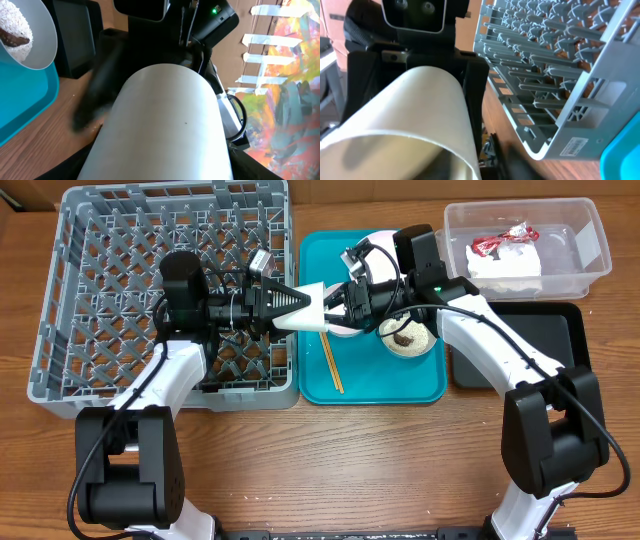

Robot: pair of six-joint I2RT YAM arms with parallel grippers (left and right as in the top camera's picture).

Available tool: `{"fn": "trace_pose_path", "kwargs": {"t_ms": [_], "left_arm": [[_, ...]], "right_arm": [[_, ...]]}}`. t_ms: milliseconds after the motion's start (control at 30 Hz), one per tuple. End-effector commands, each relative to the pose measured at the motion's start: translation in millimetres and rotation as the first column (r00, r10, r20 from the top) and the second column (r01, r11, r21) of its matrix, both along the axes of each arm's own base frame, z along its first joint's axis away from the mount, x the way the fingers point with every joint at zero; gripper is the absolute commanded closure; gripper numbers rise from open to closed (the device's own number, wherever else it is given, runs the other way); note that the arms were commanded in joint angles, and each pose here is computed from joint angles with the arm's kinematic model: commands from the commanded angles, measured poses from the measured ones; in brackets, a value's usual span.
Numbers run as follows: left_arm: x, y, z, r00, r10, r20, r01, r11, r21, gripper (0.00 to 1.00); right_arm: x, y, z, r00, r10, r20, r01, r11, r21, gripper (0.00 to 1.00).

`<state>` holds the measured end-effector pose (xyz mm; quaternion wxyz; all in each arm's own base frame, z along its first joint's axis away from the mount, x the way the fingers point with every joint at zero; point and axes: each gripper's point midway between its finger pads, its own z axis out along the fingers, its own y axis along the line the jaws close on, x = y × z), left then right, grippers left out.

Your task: Sort waste into correct bins and load items into the dishwasher

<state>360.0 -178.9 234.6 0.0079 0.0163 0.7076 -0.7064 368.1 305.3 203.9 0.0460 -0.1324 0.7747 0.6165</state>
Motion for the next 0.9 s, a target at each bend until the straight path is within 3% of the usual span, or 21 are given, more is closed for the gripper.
{"fn": "trace_pose_path", "kwargs": {"t_ms": [0,33,67,233,467,633,700,767,867], "left_arm": [[2,3,11,0.995,-0.003,0.103,0.003,1.000,-0.004,0.68],[5,8,19,0.986,0.007,0.165,-0.007,1.000,-0.004,0.70],[9,16,33,0.968,0.028,0.249,-0.028,1.000,-0.004,0.64],[28,52,86,0.903,0.145,0.404,-0.150,0.988,-0.020,0.59],[77,71,152,0.847,0.318,0.425,-0.318,0.945,-0.073,0.62],[105,72,134,0.816,0.394,0.422,-0.444,0.896,0.023,0.62],[112,74,100,0.808,0.417,0.417,-0.532,0.820,0.210,0.59],[102,80,65,0.815,0.378,0.439,-0.571,0.654,0.496,0.58],[75,82,47,0.847,0.274,0.455,-0.531,0.442,0.723,0.56]], "right_arm": [[18,-18,-8,0.998,-0.064,0.006,0.064,0.998,-0.020,0.17],[24,-26,-9,0.996,-0.093,0.006,0.093,0.995,-0.032,0.11],[34,-40,-14,0.990,-0.141,0.002,0.141,0.988,-0.058,0.06],[52,-76,-38,0.958,-0.273,0.092,0.287,0.927,-0.241,0.00],[48,-128,-28,0.877,-0.387,0.285,0.481,0.723,-0.496,0.00],[38,-149,-10,0.841,-0.404,0.360,0.541,0.643,-0.543,0.00],[33,-158,-17,0.843,-0.408,0.351,0.537,0.605,-0.588,0.00],[28,-164,-23,0.847,-0.410,0.339,0.529,0.577,-0.623,0.00],[25,-166,-25,0.849,-0.411,0.331,0.523,0.566,-0.638,0.00]]}}
